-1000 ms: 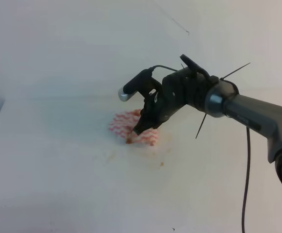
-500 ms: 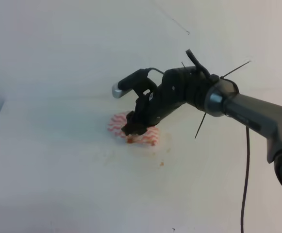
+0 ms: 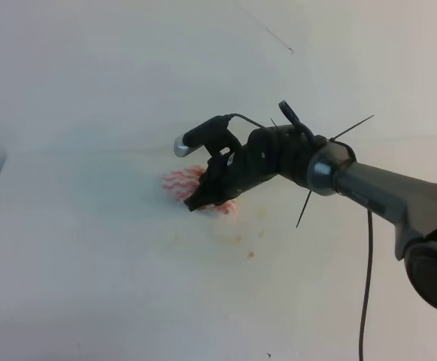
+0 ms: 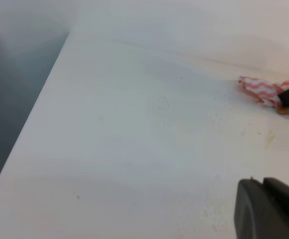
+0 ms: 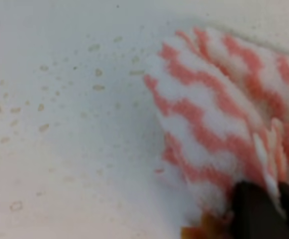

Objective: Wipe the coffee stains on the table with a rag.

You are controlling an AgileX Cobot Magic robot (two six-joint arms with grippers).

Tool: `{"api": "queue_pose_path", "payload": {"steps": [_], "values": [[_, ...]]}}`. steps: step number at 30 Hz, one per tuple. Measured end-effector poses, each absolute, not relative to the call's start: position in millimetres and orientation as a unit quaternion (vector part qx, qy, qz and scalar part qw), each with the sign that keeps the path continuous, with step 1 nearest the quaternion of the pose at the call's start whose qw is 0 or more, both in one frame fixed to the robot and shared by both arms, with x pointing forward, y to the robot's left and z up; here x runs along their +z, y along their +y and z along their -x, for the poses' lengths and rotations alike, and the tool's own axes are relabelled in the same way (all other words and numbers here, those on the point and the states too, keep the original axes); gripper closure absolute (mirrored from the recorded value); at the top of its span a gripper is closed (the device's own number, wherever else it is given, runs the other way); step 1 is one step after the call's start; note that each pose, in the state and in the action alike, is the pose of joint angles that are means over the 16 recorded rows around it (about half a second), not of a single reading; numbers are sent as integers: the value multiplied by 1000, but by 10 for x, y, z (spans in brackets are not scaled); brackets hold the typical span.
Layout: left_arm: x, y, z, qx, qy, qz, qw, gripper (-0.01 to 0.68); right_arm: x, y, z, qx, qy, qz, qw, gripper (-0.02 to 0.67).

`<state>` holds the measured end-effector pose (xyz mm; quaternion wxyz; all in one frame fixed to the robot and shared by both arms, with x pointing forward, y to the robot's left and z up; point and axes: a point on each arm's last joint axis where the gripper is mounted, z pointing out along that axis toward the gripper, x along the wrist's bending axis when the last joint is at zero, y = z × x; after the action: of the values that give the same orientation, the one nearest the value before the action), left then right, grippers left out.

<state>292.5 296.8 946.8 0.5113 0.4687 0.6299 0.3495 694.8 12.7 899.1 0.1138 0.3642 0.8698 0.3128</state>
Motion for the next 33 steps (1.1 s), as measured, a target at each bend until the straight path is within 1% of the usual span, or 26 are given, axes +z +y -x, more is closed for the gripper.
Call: {"api": "queue_pose_path", "payload": {"steps": [3,6,14,19,22,26,33], "values": [[9468,2968,-2925,349,630,-469,511,672,8972,130,-6934,303,875,-364,101,591],[9468,2968,-2925,349,630,-469,511,672,8948,124,-6891,282,885,-363,77,611],[9468,2968,-2925,349,630,-469,511,672,8913,41,-6679,196,913,-358,-8,615],[9468,2968,-2925,349,630,-469,511,672,8898,-78,-6536,136,925,-353,-32,619],[9468,2968,-2925,349,630,-469,511,672,8902,-168,-6485,110,928,-355,-26,620],[9468,2968,-2925,349,630,-469,511,672,8898,-351,-6525,93,924,-371,10,624],[9468,2968,-2925,349,630,-469,511,672,8922,-592,-6730,118,903,-402,89,623]]}}
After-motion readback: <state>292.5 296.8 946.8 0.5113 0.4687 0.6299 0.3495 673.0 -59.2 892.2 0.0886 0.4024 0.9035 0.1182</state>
